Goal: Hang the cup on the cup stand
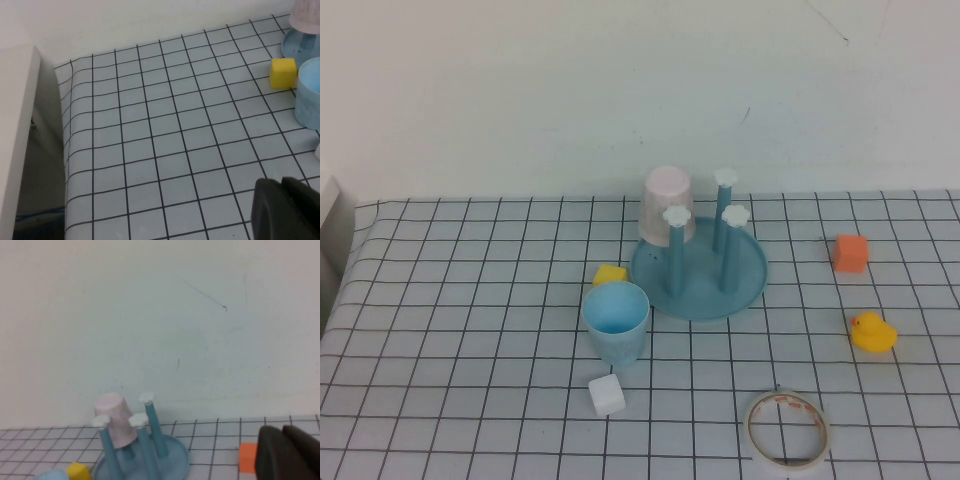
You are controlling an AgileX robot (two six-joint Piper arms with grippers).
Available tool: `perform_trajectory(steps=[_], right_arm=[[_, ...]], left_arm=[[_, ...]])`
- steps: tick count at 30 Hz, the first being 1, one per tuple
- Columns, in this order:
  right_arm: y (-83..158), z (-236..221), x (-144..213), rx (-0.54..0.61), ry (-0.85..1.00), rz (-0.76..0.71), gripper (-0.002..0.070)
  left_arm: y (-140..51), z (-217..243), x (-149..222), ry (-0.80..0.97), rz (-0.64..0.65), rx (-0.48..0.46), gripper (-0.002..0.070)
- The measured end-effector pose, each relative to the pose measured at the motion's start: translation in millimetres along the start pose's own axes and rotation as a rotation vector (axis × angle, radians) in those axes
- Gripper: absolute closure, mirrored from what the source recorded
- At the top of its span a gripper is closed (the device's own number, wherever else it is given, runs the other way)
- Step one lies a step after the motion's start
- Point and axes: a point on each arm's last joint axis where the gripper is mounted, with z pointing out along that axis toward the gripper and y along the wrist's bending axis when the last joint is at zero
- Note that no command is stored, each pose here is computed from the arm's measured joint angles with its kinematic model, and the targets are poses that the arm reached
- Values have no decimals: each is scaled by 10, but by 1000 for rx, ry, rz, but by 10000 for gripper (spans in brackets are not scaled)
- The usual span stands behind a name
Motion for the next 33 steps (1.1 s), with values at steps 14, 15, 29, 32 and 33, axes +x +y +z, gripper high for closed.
perform_trajectory(steps=[14,15,29,32,33], right_arm=[[-332,54,-287,386,203,-530,678],[-428,77,-334,484,266,-539,678],[-370,671,47,275,973,-471,678],[-144,822,147,77,1001,-465,678],[-5,916,226,-24,994,-456,678]], left_arm=[[6,0,-25,-27,5,-7,677],[6,0,-23,-26,5,-6,677],[-1,0,4,5,-5,1,677],[-1,0,4,5,-9,1,677],[-5,0,4,4,-16,5,677]])
